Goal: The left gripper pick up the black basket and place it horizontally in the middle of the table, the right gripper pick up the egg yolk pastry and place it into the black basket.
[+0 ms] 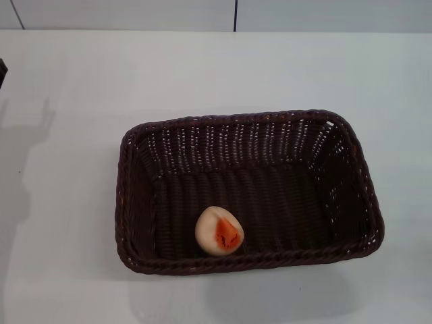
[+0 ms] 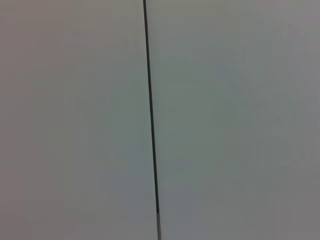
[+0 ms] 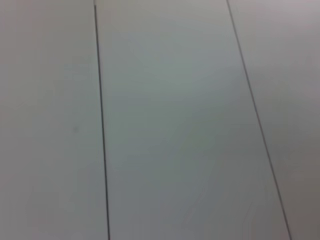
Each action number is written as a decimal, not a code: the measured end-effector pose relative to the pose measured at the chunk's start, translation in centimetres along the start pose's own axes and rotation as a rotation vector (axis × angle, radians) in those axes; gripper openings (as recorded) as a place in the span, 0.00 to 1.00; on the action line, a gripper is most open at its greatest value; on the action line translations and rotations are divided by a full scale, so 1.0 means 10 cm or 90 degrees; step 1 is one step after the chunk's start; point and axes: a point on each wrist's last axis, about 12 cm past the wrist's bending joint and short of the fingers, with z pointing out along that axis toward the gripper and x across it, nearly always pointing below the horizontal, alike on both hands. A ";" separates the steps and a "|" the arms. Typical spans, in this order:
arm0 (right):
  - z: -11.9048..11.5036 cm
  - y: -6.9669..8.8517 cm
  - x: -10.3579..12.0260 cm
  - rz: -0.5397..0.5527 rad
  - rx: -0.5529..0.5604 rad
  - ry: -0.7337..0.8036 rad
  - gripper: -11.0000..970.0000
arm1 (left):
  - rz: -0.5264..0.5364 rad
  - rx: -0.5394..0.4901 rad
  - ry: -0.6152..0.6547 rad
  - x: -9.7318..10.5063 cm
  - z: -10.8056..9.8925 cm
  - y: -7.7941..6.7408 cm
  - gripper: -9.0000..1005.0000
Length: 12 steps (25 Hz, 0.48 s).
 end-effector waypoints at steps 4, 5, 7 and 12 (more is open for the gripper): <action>-0.01 -0.02 0.00 -0.001 0.012 0.001 0.82 | -0.001 -0.007 0.011 0.04 -0.08 0.03 0.78; -0.01 -0.02 0.00 -0.001 0.015 0.000 0.82 | -0.002 -0.010 0.013 0.04 -0.09 0.04 0.79; -0.02 -0.03 -0.01 -0.002 0.023 -0.002 0.82 | -0.003 -0.013 0.016 0.05 -0.11 0.05 0.80; -0.03 -0.03 0.00 -0.002 0.029 0.000 0.82 | 0.006 -0.017 0.017 0.08 -0.17 0.08 0.80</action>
